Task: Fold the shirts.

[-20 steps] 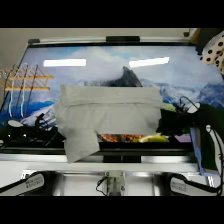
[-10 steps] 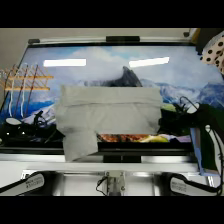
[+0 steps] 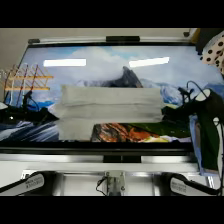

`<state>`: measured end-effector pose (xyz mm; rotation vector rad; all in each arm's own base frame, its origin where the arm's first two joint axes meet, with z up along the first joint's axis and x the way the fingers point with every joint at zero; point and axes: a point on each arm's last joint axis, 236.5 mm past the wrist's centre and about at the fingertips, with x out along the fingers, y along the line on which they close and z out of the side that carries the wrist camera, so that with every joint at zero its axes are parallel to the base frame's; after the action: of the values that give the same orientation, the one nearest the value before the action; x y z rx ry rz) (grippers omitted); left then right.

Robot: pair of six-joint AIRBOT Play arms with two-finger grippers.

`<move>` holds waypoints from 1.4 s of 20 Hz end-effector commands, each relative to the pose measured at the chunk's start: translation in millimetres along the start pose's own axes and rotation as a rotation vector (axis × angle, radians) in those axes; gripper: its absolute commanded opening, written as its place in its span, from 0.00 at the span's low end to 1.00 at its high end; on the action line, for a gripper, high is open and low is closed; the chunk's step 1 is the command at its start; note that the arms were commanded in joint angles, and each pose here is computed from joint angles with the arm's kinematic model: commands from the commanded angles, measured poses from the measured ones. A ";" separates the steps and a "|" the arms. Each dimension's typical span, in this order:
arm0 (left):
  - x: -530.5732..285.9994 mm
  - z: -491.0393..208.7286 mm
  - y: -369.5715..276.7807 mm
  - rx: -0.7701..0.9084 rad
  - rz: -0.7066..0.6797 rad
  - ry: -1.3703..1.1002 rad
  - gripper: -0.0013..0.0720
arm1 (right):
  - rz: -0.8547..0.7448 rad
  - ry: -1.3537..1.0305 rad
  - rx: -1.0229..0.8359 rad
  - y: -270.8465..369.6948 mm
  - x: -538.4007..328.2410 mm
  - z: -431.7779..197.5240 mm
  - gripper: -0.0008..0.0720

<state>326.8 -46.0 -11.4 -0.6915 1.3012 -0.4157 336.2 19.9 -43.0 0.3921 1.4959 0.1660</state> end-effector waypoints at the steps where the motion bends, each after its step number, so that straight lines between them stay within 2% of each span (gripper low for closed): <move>1: -18.6 58.2 -26.4 0.067 0.008 -0.144 0.07 | -0.019 -0.117 -0.073 23.5 -13.7 53.3 0.11; 4: -21.1 110.0 -47.1 0.117 0.001 -0.180 0.07 | -0.125 -0.177 -0.103 20.6 -8.6 105.2 0.11; 9: 20.8 182.1 -43.3 0.055 -0.023 -0.154 0.07 | -0.133 -0.216 -0.062 16.5 13.4 163.6 0.11; 12: 43.8 202.0 -21.3 -0.021 -0.024 -0.138 0.07 | -0.134 -0.204 -0.055 11.1 29.5 174.6 0.11; 16: 87.3 185.8 3.9 -0.114 -0.026 -0.031 0.07 | -0.092 -0.126 -0.034 17.4 62.9 163.5 0.11; 17: 92.7 182.0 4.6 -0.116 -0.028 -0.013 0.08 | -0.093 -0.109 -0.037 18.1 68.1 160.4 0.11; 18: 93.7 181.4 4.9 -0.117 -0.028 -0.010 0.20 | -0.105 -0.105 -0.042 16.1 68.4 159.6 0.12; 19: 91.5 182.0 4.8 -0.116 -0.029 -0.010 0.40 | -0.114 -0.104 -0.047 14.6 66.2 158.8 0.22; 20: 87.3 183.1 3.9 -0.113 -0.033 -0.009 0.58 | -0.117 -0.106 -0.049 13.5 60.8 158.3 0.49; 21: 80.2 183.9 2.2 -0.105 -0.040 -0.003 0.59 | -0.116 -0.106 -0.063 11.8 52.2 157.0 0.73; 24: 55.7 184.3 -7.7 -0.073 -0.064 0.024 0.59 | -0.115 -0.131 -0.055 -0.8 20.9 156.8 0.74; 25: 48.5 179.0 -15.7 -0.055 -0.080 0.052 0.59 | -0.105 -0.158 -0.028 -8.6 11.2 161.2 0.82; 27: 38.7 167.6 -30.6 0.001 -0.096 0.093 0.57 | -0.024 -0.182 0.051 -16.1 5.6 167.3 0.83; 28: 35.1 165.4 -37.4 0.018 -0.096 0.095 0.55 | 0.036 -0.184 0.093 -15.1 7.5 169.7 0.89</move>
<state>513.4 -51.0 -14.2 -0.7696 1.3287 -0.4672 498.2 -11.4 -58.4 0.3534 1.3506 0.0653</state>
